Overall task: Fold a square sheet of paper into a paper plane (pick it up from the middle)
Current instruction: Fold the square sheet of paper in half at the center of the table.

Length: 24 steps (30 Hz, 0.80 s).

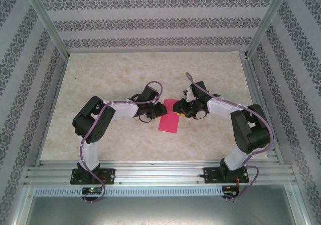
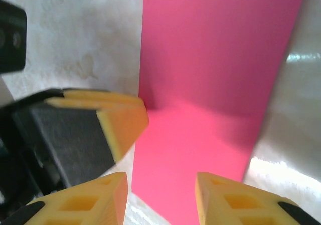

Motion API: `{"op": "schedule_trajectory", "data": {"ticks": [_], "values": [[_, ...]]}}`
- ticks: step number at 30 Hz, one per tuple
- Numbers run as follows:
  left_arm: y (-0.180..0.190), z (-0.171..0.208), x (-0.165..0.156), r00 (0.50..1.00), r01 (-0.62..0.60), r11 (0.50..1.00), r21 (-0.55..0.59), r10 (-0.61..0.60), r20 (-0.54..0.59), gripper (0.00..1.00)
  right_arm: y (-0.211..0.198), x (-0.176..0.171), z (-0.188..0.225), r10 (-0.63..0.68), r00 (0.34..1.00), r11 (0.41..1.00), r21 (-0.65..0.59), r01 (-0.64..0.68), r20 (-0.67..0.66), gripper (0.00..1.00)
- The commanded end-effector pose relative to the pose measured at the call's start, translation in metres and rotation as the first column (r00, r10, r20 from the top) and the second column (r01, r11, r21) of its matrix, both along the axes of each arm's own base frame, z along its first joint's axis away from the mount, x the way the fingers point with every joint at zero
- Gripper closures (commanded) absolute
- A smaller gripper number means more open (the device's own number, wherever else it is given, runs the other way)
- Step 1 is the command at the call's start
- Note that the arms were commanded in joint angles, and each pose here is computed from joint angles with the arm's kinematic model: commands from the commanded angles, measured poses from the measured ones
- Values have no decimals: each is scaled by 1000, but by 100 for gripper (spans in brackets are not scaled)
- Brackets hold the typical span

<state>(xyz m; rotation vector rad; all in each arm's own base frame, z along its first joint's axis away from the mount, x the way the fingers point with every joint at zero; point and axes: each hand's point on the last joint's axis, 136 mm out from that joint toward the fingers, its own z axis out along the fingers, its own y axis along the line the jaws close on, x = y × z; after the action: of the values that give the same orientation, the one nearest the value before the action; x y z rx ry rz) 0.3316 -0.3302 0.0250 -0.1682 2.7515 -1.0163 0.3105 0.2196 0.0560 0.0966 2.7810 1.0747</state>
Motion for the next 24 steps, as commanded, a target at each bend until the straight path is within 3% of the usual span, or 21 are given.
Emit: {"op": "schedule_trajectory", "data": {"ticks": [1,7,17,24], "values": [[2,-12,-9,999,24,998,56,-22,-28,73,-8,-8,-28,25,998,997,-71,-29,-62,61],[3,-14,-11,999,25,998,55,-23,-34,73,-18,-21,-60,17,990,996,-88,-29,-139,61],[2,-12,-9,999,28,998,60,-27,-27,73,1,36,21,18,998,1000,7,-18,67,60],[1,-12,-8,999,31,998,60,-29,-27,73,0,52,-19,13,1000,1000,5,-13,-28,61]]}}
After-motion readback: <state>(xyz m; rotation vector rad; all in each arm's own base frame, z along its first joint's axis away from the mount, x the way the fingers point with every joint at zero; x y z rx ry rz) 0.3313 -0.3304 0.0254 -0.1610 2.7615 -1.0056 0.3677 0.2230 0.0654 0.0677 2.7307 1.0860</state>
